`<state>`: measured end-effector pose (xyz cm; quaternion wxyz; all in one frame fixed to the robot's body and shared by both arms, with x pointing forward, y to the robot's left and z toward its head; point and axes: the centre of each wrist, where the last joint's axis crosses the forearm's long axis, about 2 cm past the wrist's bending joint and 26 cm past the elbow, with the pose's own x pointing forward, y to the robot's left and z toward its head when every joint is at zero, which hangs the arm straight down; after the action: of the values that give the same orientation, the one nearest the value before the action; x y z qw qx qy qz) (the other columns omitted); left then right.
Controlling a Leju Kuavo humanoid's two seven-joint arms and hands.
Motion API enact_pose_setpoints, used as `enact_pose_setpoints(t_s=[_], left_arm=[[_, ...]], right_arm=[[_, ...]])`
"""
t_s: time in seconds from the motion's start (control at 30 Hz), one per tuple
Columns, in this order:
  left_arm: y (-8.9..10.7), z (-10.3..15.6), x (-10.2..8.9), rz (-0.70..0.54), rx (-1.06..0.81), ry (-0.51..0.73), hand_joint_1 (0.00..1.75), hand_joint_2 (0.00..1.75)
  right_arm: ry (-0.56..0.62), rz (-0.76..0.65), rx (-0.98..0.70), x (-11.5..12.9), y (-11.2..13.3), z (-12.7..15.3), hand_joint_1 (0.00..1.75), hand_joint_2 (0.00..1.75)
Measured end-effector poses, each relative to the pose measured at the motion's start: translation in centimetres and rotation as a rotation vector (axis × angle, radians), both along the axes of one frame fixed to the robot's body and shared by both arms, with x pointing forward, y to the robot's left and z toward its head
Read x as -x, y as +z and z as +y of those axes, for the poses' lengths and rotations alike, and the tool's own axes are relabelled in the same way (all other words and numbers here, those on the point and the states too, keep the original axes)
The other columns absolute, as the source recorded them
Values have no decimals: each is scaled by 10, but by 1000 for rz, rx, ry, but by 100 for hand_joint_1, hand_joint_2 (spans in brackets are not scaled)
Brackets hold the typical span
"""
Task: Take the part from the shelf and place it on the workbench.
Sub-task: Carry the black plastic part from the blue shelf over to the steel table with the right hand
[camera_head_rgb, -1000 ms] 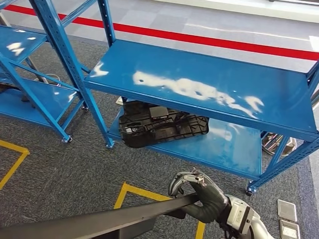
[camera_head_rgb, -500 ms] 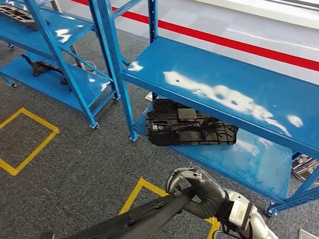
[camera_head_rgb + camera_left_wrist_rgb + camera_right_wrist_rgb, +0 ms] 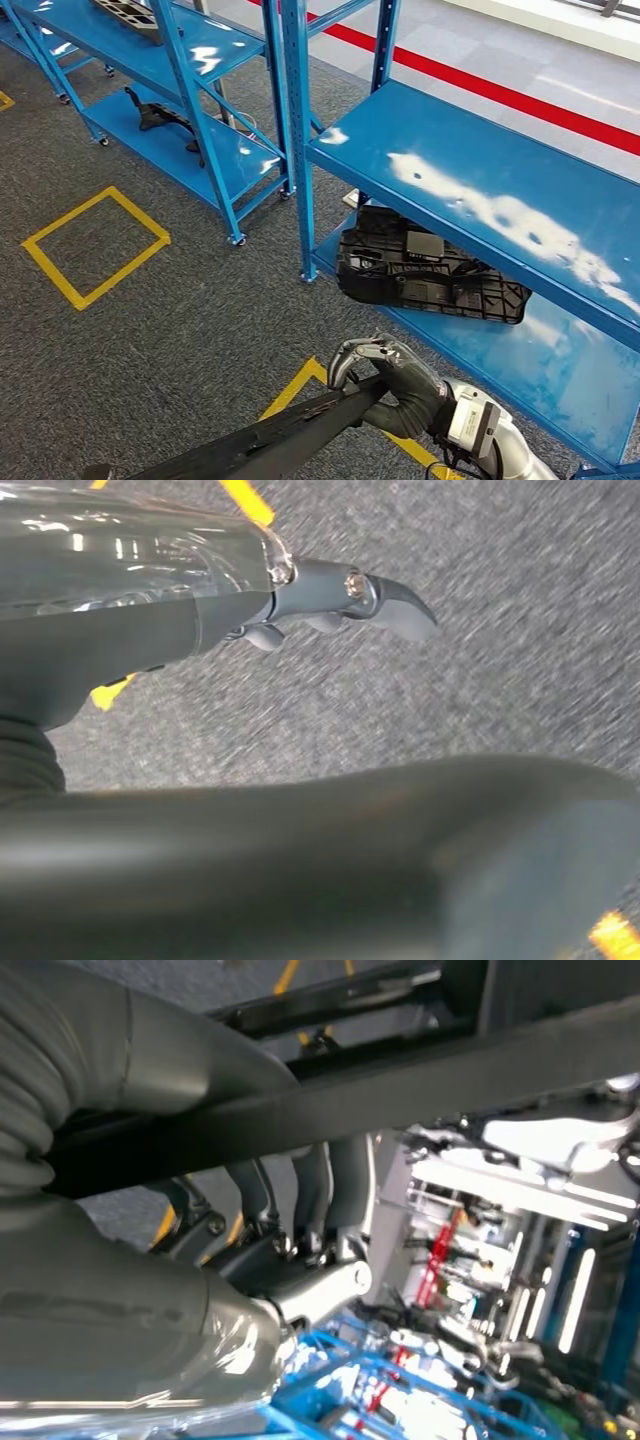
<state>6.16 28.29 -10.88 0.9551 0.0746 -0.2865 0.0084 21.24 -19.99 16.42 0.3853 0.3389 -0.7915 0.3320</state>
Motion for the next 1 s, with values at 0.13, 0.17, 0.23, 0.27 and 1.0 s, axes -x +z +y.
enact_pose_setpoints(t_s=[0.13, 0.17, 0.23, 0.27, 1.0], left_arm=[[1, -4, -6, -2, 16, -36, 0, 175], [1, -4, -7, 0, 18, -45, 0, 175], [1, -5, -6, 9, 22, -63, 0, 175], [1, -5, -5, 15, 22, -72, 0, 175], [0, 4, -4, -35, -7, -28, 0, 175]], right_arm=[[-15, -4, 9, 3, 1, 0, 175, 175], [-21, 0, 12, 5, 0, 0, 175, 175], [-31, 7, 18, 8, -2, 0, 175, 175], [-35, 9, 19, 9, -3, 0, 175, 175], [42, -26, 1, -18, 13, 14, 175, 175]])
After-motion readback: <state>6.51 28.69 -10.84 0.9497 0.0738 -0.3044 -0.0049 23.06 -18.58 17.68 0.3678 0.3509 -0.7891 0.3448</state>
